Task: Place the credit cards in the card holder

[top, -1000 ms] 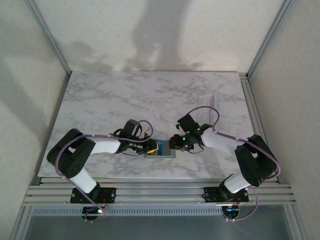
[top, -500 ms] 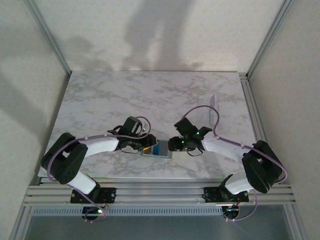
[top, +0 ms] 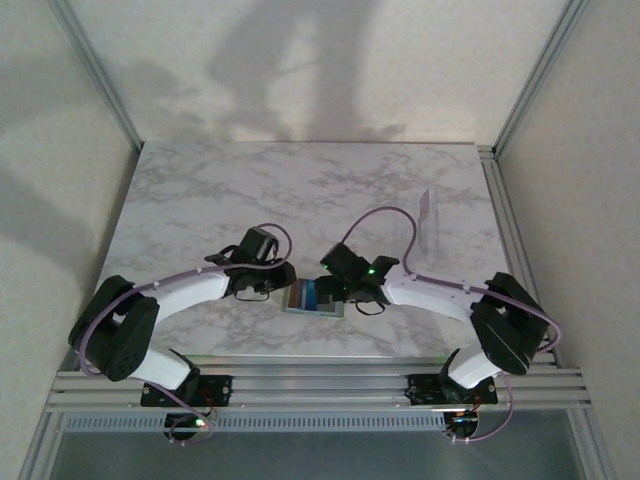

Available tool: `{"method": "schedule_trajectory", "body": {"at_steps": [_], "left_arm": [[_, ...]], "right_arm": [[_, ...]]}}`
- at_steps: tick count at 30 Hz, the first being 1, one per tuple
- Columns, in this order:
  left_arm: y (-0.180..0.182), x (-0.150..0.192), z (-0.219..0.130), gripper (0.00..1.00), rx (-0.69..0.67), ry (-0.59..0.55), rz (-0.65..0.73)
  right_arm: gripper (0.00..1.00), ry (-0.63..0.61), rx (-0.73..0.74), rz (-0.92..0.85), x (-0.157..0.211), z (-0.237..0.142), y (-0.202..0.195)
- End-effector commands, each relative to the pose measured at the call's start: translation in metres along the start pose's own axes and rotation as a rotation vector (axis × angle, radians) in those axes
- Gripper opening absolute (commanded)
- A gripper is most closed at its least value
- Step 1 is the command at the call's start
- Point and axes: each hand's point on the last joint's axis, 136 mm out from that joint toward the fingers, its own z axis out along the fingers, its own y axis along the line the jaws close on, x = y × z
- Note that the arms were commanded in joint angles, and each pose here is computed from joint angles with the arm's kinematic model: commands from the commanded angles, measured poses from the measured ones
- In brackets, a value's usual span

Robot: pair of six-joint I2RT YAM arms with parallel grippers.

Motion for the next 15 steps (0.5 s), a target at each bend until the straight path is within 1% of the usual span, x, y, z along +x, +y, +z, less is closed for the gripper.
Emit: {"method": "schedule_trajectory", "body": {"at_steps": [1,4,7,10,15], "left_arm": [[0.010,0.001,-0.001,0.23,-0.014,0.006,0.014],[0.012,0.007,0.003,0.21,0.015,0.040,0.009],[0.022,0.008,0.005,0.20,0.019,0.044,-0.005],[0.026,0.012,0.007,0.20,0.052,0.071,-0.019],[0.025,0.019,0.009,0.21,0.088,0.107,-0.025]], "right_arm": [[0.99,-0.032,0.053,0.022,-0.010,0.006,0.012],[0.99,-0.016,0.057,0.006,-0.012,0.018,0.027],[0.99,-0.023,0.064,0.003,-0.016,0.026,0.037],[0.99,-0.024,0.101,0.015,-0.016,0.034,0.032],[0.99,0.005,0.162,0.025,-0.004,0.049,0.019]]}}
